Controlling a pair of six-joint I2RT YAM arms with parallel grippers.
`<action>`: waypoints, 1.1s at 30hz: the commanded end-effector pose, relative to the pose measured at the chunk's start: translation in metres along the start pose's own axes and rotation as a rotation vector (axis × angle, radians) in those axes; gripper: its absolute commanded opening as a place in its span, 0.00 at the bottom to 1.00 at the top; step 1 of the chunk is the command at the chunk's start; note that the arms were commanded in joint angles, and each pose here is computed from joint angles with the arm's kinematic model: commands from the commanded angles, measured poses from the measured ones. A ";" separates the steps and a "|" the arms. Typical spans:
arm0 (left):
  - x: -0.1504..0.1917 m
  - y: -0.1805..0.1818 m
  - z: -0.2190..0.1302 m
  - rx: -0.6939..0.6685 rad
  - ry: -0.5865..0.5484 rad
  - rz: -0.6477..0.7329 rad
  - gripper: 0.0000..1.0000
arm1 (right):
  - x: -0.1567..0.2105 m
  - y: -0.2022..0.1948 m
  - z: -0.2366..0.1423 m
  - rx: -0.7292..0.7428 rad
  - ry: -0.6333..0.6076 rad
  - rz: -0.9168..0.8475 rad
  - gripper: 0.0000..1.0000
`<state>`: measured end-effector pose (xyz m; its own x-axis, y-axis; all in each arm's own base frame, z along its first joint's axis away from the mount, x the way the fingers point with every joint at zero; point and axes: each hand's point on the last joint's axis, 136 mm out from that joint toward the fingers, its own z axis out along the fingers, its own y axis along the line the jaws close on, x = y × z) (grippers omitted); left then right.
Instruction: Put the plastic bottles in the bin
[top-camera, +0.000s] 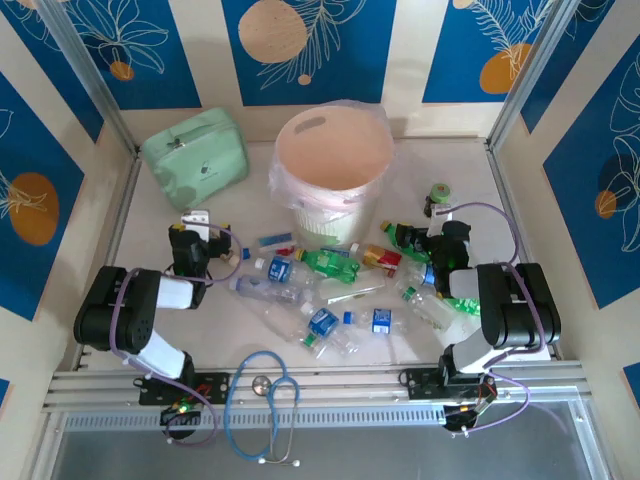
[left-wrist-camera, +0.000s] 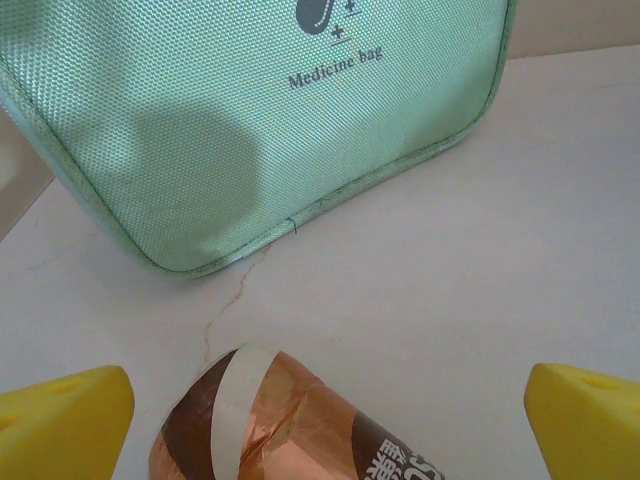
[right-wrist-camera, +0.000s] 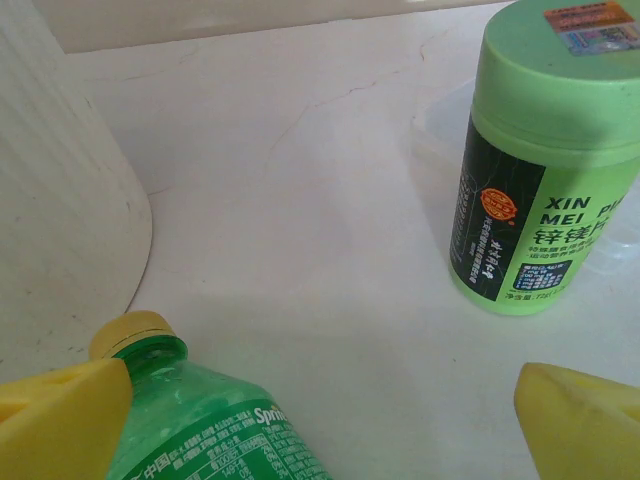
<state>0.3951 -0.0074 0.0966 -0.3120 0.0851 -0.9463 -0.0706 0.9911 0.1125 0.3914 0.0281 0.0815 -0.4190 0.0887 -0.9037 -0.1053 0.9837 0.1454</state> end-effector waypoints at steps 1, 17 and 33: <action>0.002 -0.001 0.000 0.006 -0.002 0.003 1.00 | -0.013 0.002 0.000 -0.008 -0.033 -0.020 0.99; 0.002 -0.002 0.000 0.008 0.001 0.003 1.00 | -0.014 0.002 0.000 -0.013 -0.034 -0.016 0.99; -0.079 0.034 -0.035 -0.225 0.014 -0.123 1.00 | -0.112 -0.059 -0.089 0.503 0.074 0.412 0.99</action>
<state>0.3902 -0.0001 0.1306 -0.3500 0.0664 -0.9344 -0.1619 0.9782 0.1301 0.4041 -0.0128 0.1560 -0.4506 0.2615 -0.8536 0.2101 0.9603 0.1833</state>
